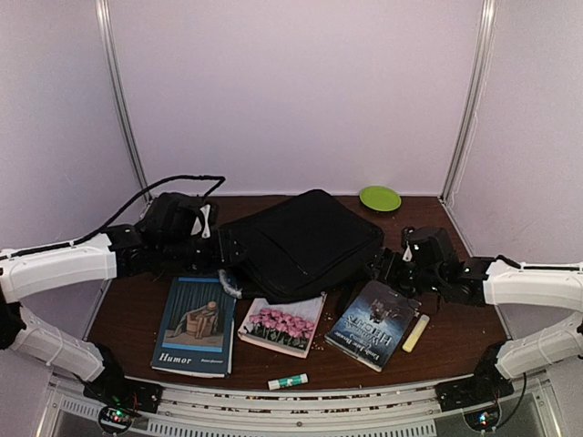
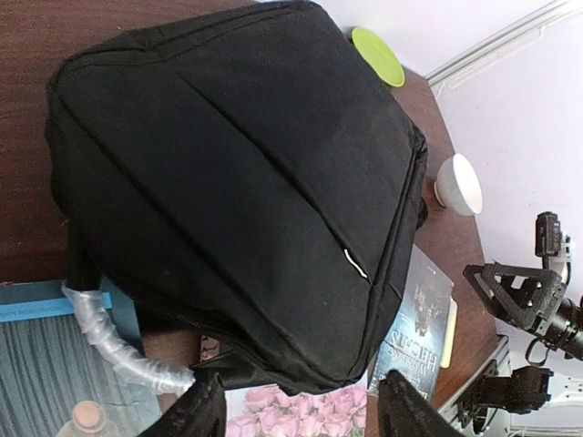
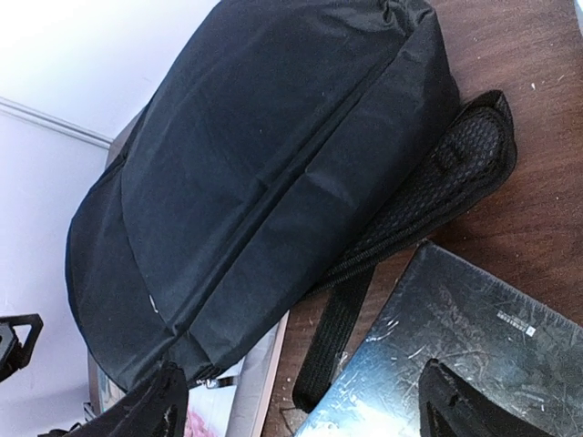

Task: Pack the student bag
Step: Adjust the student bag at the center of the board.

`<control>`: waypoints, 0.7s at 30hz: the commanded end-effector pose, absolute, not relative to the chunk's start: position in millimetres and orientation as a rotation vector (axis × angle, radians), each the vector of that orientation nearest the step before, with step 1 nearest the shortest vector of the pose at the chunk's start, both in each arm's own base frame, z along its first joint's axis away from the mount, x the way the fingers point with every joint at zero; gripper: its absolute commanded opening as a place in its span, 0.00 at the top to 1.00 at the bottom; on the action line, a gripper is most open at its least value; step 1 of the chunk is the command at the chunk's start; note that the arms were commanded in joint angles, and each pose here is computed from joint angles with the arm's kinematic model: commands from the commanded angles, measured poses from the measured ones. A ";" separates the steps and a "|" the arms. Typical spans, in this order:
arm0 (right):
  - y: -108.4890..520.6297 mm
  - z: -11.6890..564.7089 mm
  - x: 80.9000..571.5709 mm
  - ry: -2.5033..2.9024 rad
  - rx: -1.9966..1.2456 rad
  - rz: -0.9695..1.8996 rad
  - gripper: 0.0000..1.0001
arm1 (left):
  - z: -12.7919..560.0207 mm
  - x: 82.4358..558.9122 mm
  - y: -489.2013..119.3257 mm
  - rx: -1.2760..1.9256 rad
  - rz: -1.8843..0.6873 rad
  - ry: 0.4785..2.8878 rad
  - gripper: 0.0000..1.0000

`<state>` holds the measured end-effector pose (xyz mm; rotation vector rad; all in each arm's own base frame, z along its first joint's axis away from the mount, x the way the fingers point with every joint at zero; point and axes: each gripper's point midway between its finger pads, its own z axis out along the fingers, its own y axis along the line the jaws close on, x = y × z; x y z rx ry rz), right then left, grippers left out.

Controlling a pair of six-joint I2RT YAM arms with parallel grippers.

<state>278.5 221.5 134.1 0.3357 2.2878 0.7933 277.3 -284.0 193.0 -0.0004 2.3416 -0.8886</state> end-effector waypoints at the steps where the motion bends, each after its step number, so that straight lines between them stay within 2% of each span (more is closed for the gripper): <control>1: 218.6 142.8 301.1 2.197 0.478 0.781 0.13 | 176.3 273.1 -261.7 -0.021 -0.778 2.342 0.41; 15: 237.2 101.6 363.6 2.211 0.739 0.870 0.20 | 154.3 289.9 -269.0 0.020 -0.694 2.373 0.44; 19: 248.1 87.7 369.6 2.258 0.753 0.877 0.26 | 146.2 302.5 -267.8 -0.001 -0.725 2.385 0.45; 21: 253.8 83.1 371.1 2.276 0.758 0.900 0.33 | 143.2 308.1 -268.4 -0.012 -0.756 2.385 0.45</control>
